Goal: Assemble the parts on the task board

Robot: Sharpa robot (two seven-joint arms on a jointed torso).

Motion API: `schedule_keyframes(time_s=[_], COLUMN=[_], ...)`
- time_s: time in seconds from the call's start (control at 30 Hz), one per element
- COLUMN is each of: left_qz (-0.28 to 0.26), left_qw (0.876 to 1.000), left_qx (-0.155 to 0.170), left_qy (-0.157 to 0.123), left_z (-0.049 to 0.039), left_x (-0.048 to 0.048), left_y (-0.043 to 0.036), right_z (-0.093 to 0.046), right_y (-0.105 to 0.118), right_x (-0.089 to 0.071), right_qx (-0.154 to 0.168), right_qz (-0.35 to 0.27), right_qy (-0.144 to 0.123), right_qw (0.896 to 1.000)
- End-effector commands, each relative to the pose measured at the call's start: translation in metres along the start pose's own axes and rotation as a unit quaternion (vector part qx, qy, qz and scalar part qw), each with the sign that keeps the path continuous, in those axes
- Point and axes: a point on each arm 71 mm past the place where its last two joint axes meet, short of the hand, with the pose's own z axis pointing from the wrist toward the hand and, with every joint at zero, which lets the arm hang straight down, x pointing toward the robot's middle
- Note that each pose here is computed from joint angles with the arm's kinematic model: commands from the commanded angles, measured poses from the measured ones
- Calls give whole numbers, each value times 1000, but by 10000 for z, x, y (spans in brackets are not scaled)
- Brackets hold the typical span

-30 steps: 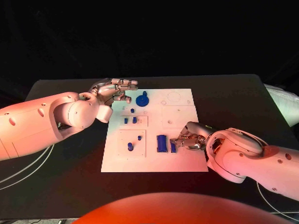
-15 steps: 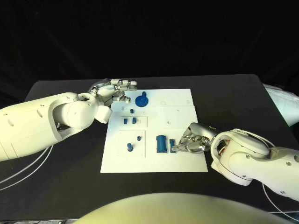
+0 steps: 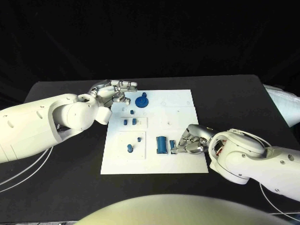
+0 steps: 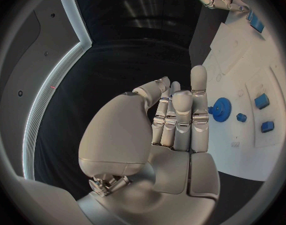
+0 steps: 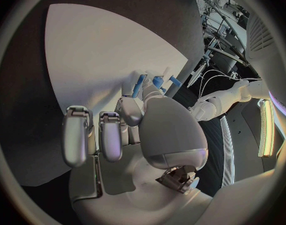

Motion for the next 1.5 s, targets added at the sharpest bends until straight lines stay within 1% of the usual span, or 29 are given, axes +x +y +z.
schedule_keyframes(time_s=[0.03,0.3,0.47,0.63,0.73,0.8,0.9,1.03,1.1,1.17,1.27,1.33,1.37,1.4,1.5], left_qz=[0,0,0,1,-2,-6,-12,-25,-30,-36,-42,-44,-45,-46,-47], left_qw=[1000,1000,1000,1000,1000,1000,1000,999,998,996,994,992,991,991,988], left_qx=[2,2,2,4,7,10,20,36,46,59,73,80,83,83,93], left_qy=[11,12,10,6,-1,-6,-13,-26,-37,-52,-75,-89,-96,-97,-116], left_z=[4,3,5,11,16,19,21,20,20,20,19,23,29,30,60], left_x=[27,28,19,-3,-18,-24,-29,-44,-63,-91,-135,-164,-177,-180,-229], left_y=[-6,-5,-6,-6,0,8,26,58,73,88,121,144,157,159,194], right_z=[29,68,49,13,9,20,61,168,247,347,493,585,631,640,776], right_y=[-5,-14,10,22,13,3,-26,-110,-175,-251,-340,-390,-410,-414,-457], right_x=[30,26,4,-85,-194,-281,-434,-622,-697,-768,-843,-881,-899,-903,-952], right_qx=[-2,0,-16,-41,-54,-64,-88,-117,-126,-133,-141,-145,-147,-147,-155], right_qz=[-16,-14,2,58,114,151,205,287,333,378,430,458,469,471,496], right_qy=[7,-4,-17,-29,-34,-39,-59,-80,-87,-97,-108,-113,-115,-116,-121], right_qw=[1000,1000,1000,997,991,986,973,947,930,911,885,870,863,862,846])
